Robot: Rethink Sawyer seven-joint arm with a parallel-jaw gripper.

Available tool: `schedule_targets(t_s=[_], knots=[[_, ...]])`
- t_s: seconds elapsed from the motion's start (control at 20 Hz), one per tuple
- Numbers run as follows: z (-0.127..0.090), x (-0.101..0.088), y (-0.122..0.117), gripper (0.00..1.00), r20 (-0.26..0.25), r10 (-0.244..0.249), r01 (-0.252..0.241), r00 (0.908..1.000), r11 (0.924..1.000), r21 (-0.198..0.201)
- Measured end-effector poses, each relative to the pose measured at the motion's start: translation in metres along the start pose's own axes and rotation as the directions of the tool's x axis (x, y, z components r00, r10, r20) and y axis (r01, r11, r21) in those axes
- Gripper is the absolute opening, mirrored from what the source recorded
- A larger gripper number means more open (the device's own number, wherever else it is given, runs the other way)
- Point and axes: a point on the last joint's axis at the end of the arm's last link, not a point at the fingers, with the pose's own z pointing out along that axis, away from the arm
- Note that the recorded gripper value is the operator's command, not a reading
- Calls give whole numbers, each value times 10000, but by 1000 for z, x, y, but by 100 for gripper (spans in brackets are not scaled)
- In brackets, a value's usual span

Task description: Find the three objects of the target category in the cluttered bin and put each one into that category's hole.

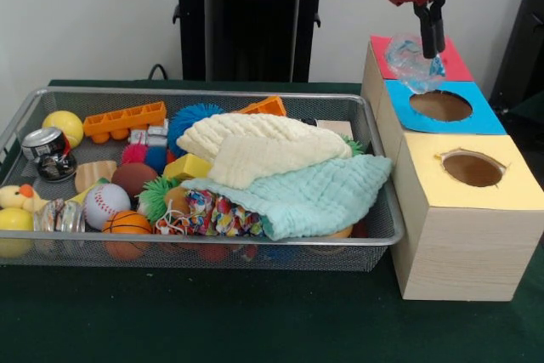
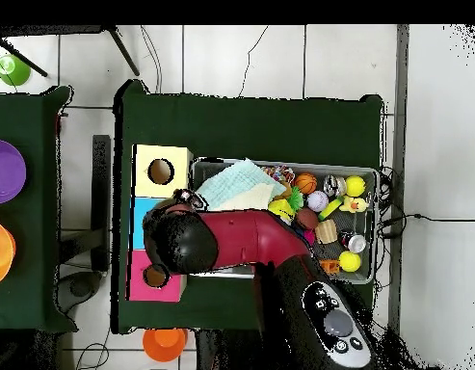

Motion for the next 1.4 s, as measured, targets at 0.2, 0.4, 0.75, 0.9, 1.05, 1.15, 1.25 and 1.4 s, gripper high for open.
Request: schedule_targets(t_s=[0.2, 0.4, 0.75, 0.9, 1.05, 1.15, 1.25, 1.4], knots=[[10, 5, 2, 0, -34, 97, -96, 9999, 9998, 188], [19, 3, 8, 0, -2, 88, -88, 10000, 9994, 332], [28, -4, 19, 0, 82, 51, -55, 10000, 9989, 458], [32, -8, 26, 0, 42, 143, -145, 9999, 9992, 384], [35, -10, 31, 0, -23, 200, -199, 9998, 9993, 330], [39, -9, 36, 0, -136, 204, -200, 9997, 9993, 306], [41, -9, 39, 0, -213, 201, -194, 9996, 9993, 306], [48, -6, 46, 0, -411, 213, -202, 9989, 9994, 272]])
